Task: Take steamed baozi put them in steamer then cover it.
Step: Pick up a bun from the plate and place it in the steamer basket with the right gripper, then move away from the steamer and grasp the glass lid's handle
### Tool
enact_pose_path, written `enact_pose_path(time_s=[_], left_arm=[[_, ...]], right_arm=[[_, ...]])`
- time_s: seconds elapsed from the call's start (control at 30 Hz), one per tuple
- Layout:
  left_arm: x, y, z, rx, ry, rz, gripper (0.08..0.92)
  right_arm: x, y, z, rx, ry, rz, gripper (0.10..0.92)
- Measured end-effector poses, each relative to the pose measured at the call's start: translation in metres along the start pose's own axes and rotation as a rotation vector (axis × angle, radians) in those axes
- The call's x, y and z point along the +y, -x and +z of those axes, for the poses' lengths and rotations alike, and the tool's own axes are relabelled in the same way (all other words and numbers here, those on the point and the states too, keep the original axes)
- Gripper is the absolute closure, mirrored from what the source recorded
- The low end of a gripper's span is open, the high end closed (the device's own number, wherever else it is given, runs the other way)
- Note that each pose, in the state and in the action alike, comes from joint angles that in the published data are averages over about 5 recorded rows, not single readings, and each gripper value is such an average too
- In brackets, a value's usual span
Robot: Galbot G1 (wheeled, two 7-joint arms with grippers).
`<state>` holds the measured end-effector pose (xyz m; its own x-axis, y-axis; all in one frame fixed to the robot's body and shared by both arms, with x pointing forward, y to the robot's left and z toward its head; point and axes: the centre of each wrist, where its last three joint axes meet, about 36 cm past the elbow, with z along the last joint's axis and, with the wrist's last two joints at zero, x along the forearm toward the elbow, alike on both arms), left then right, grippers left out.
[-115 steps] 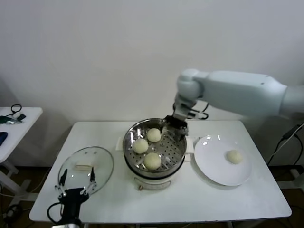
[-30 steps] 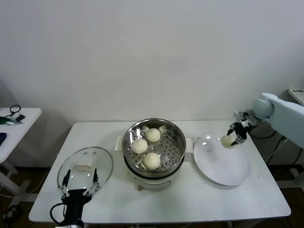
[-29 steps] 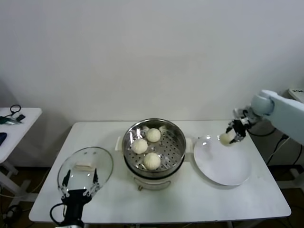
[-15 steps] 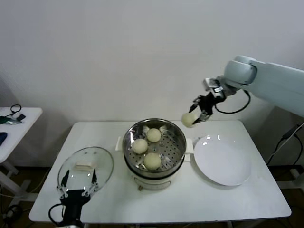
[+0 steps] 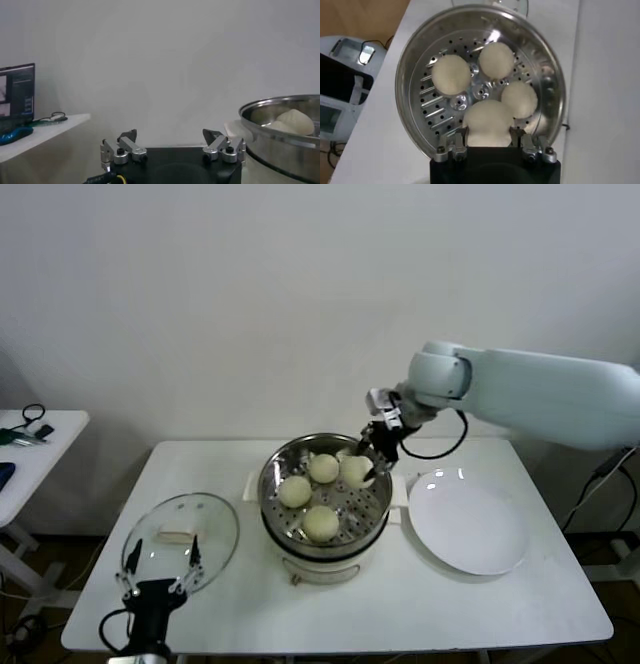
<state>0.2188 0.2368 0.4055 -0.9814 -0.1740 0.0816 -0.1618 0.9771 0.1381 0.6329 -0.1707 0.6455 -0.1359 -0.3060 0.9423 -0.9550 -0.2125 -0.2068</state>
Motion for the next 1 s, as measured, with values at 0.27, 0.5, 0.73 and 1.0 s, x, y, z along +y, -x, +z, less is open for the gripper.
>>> enact_pose_path(time_s=[0.27, 0.5, 0.73, 1.0], left_arm=[[-0.001, 0.002, -0.001, 0.002, -0.006, 0.002, 0.177], [-0.002, 0.002, -0.001, 0.004, -0.011, 0.006, 0.177], [-0.002, 0.001, -0.001, 0.008, -0.009, 0.007, 0.177], [-0.002, 0.001, -0.001, 0.027, 0.004, 0.008, 0.177]], right_arm=[[0.009, 0.035, -0.003, 0.020, 0.019, -0.005, 0.437], [0.012, 0.049, -0.004, 0.025, 0.028, -0.006, 0.407], [0.009, 0.045, -0.001, 0.013, 0.026, -0.002, 0.232], [-0.001, 0.003, 0.011, -0.048, 0.075, 0.073, 0.200]])
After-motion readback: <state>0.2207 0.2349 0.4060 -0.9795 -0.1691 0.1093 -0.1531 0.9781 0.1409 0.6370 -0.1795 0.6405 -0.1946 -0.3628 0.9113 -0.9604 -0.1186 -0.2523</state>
